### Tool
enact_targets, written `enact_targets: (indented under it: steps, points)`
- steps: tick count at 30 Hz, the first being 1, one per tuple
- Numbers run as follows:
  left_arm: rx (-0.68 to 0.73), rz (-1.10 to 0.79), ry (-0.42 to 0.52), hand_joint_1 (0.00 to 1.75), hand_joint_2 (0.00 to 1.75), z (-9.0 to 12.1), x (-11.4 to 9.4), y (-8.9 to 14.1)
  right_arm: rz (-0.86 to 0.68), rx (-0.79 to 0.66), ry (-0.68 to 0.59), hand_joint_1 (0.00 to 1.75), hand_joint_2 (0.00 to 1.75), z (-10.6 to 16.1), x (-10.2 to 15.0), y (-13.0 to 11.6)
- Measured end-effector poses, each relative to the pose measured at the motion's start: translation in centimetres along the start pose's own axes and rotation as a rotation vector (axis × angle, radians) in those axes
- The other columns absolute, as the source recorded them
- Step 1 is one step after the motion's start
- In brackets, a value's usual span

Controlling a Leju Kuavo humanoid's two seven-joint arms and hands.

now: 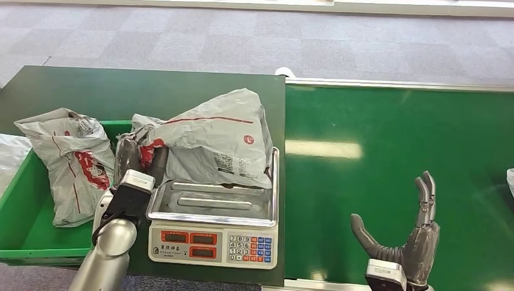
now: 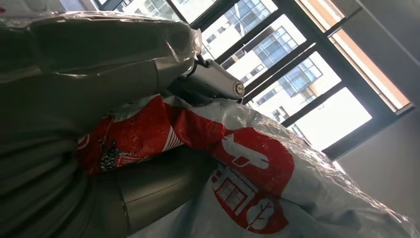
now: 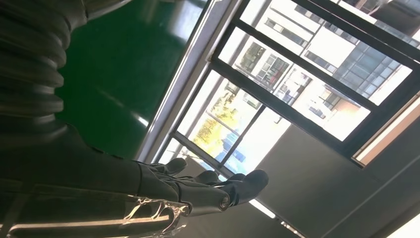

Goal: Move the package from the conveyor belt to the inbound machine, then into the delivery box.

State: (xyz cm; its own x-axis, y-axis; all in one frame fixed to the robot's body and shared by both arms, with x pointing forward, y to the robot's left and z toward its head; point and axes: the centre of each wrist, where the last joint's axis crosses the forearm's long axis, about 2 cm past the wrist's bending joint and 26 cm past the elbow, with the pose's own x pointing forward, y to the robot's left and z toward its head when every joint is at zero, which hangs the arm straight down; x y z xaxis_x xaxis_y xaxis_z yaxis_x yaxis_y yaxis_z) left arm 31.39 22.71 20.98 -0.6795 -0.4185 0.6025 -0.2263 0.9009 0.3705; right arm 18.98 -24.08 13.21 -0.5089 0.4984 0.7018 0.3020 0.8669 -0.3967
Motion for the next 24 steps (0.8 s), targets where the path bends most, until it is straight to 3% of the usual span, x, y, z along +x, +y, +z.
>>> enact_targets:
  steps: [8,12,16,21,24]
  points:
    - [0.108,-0.034,-0.095,1.69,1.75,-0.5,1.3,1.7,0.006,-0.012,0.009,0.0,1.75,0.2,-0.1,0.0]
    - [0.14,-0.053,-0.128,1.53,1.75,-0.5,1.8,2.4,0.006,-0.014,0.012,0.0,1.75,0.4,-0.1,-0.1]
    - [0.222,-0.26,-0.183,1.62,1.75,0.1,3.4,3.4,0.02,-0.02,0.023,0.0,1.75,0.8,-0.1,-0.3]
    - [0.311,-0.375,-0.09,1.71,1.75,0.4,4.7,4.9,0.034,-0.018,0.025,0.0,1.75,0.9,0.2,-0.6]
    - [0.338,-0.411,0.081,1.71,1.75,0.3,2.4,6.7,0.048,-0.028,0.024,0.0,1.75,0.6,0.4,-0.8]
